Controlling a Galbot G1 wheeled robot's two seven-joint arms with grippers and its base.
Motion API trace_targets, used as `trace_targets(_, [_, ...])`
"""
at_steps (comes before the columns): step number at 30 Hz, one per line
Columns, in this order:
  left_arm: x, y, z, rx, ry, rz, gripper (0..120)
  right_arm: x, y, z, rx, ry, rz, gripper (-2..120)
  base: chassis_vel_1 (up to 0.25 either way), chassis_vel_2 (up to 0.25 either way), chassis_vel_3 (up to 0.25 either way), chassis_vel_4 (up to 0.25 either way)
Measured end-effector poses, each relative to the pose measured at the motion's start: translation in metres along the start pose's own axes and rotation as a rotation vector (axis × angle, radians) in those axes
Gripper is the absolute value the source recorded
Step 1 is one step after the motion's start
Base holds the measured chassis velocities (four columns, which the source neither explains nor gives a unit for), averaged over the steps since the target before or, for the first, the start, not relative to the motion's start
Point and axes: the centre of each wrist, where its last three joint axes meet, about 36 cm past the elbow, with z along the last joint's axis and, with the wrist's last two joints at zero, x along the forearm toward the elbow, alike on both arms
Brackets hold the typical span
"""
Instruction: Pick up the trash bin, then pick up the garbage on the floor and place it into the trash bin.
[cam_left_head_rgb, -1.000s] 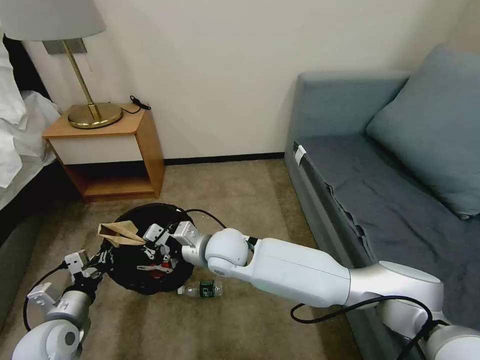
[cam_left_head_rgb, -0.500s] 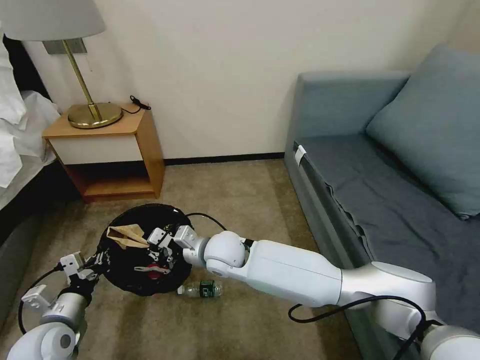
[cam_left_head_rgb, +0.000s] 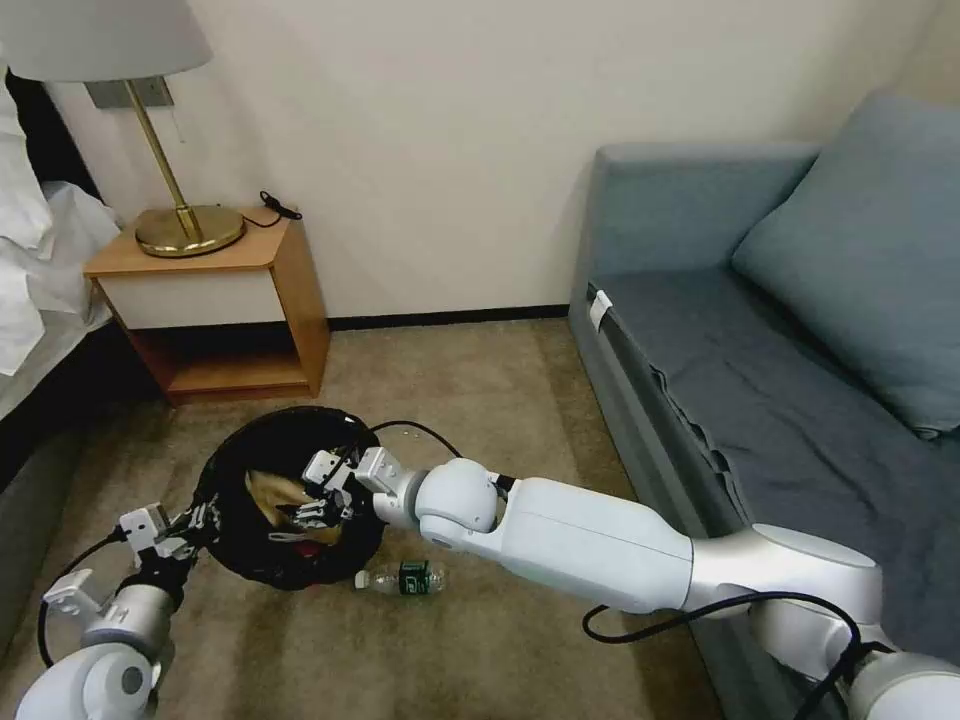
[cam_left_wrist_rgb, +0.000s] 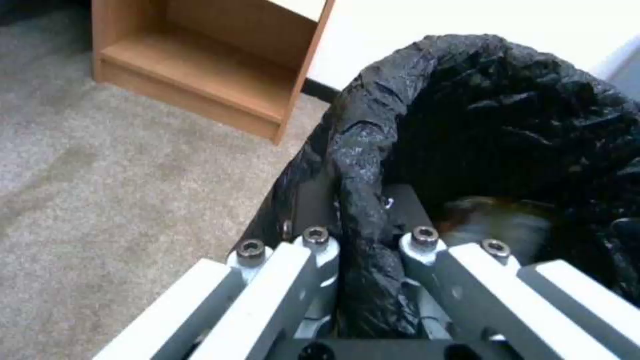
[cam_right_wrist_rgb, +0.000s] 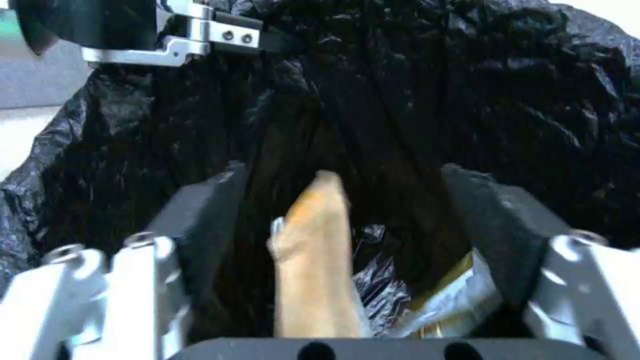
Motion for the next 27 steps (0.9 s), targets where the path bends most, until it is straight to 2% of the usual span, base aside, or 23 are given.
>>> trace_targets(2, [0.000,0.000,0.000,0.000,0.000,0.000,5,0.000,0.000,0.000,0.000,0.000,0.000,85,0.000,0.000,0.000,0.000])
trace_targets(5, [-0.001,0.002,-0.001,0.001,-0.002,-0.003,5,-0.001,-0.001,0.001,0.002,0.000,0.002,98,0.000,0.000,0.000,0.000])
trace_targets(14, [-0.001,0.010,-0.002,0.000,-0.004,-0.020,5,0.001,-0.010,-0.003,0.021,-0.027,0.020,100,0.000,0.000,0.000,0.000])
trace_targets(20, [0.002,0.033,-0.007,-0.025,-0.014,-0.070,5,0.011,-0.033,-0.008,0.034,-0.060,0.063,100,0.000,0.000,0.000,0.000])
trace_targets(22, [0.005,0.046,-0.009,-0.035,-0.018,-0.098,5,0.017,-0.043,0.000,0.028,-0.051,0.081,100,0.000,0.000,0.000,0.000])
trace_targets(23, [0.005,0.046,-0.009,-0.035,-0.018,-0.098,5,0.017,-0.043,0.000,0.028,-0.051,0.081,100,0.000,0.000,0.000,0.000])
trace_targets(27, [0.008,0.060,-0.010,-0.044,-0.023,-0.160,5,0.023,-0.055,0.022,0.012,-0.011,0.085,100,0.000,0.000,0.000,0.000])
